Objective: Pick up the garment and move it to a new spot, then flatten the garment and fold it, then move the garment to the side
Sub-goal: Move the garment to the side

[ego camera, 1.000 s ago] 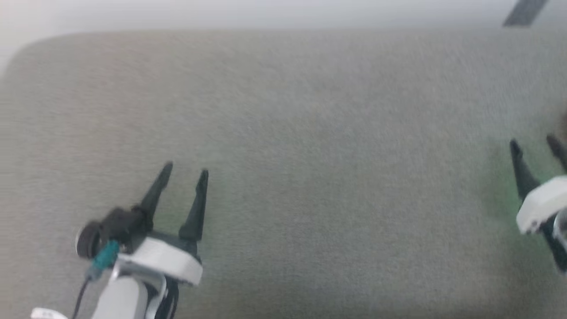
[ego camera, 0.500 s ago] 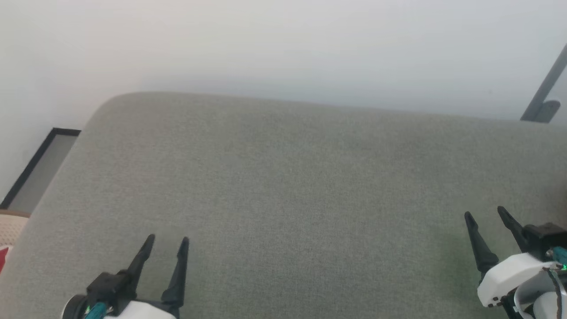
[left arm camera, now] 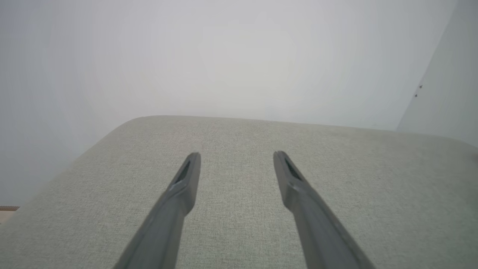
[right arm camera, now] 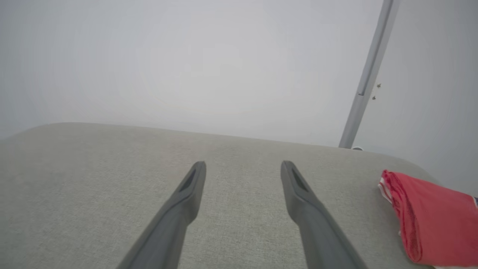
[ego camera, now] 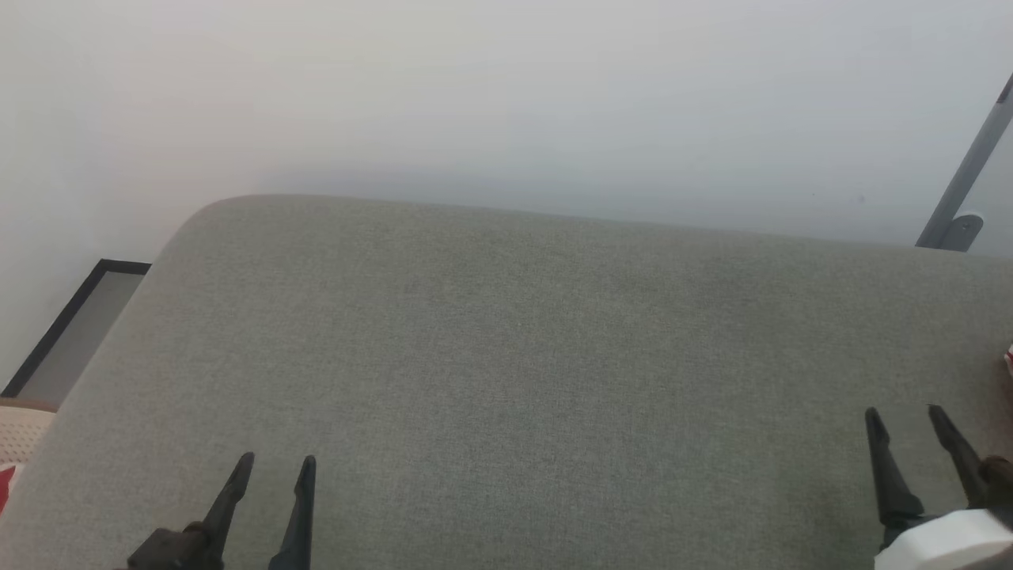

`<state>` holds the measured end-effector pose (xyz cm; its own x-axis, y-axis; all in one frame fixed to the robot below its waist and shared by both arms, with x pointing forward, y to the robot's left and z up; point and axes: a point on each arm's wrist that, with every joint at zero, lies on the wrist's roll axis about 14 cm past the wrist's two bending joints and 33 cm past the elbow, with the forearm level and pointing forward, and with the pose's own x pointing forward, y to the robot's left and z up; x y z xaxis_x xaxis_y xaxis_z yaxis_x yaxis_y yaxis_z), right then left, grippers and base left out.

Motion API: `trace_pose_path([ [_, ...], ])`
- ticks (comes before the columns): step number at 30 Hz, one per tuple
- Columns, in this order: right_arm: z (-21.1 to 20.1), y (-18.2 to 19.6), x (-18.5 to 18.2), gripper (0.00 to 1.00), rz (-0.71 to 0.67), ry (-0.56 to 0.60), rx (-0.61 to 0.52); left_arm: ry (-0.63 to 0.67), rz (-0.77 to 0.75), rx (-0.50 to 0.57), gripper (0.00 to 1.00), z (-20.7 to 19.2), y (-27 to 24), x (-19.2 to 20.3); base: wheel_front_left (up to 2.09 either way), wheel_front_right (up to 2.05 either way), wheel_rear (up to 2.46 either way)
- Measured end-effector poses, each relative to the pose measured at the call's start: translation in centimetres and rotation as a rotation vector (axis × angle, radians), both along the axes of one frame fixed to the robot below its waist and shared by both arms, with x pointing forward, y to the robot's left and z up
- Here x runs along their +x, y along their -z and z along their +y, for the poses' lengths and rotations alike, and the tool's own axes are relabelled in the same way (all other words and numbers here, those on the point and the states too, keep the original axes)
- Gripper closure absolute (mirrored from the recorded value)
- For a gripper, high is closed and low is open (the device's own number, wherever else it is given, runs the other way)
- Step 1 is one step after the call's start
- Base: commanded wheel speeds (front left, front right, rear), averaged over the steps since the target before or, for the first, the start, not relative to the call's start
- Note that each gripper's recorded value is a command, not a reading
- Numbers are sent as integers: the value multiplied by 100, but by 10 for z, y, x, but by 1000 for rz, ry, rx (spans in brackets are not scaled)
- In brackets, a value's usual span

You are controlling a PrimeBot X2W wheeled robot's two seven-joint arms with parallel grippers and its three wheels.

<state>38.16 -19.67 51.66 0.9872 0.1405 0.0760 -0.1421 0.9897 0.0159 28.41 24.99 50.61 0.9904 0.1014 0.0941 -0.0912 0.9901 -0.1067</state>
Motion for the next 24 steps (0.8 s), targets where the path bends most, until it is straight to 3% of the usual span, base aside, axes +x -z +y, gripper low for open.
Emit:
trace_pose_path([
  [24,0,-23,-39,0,-51,46,69,-7,-88,40,0,-1,-29,-14,0,0,0],
])
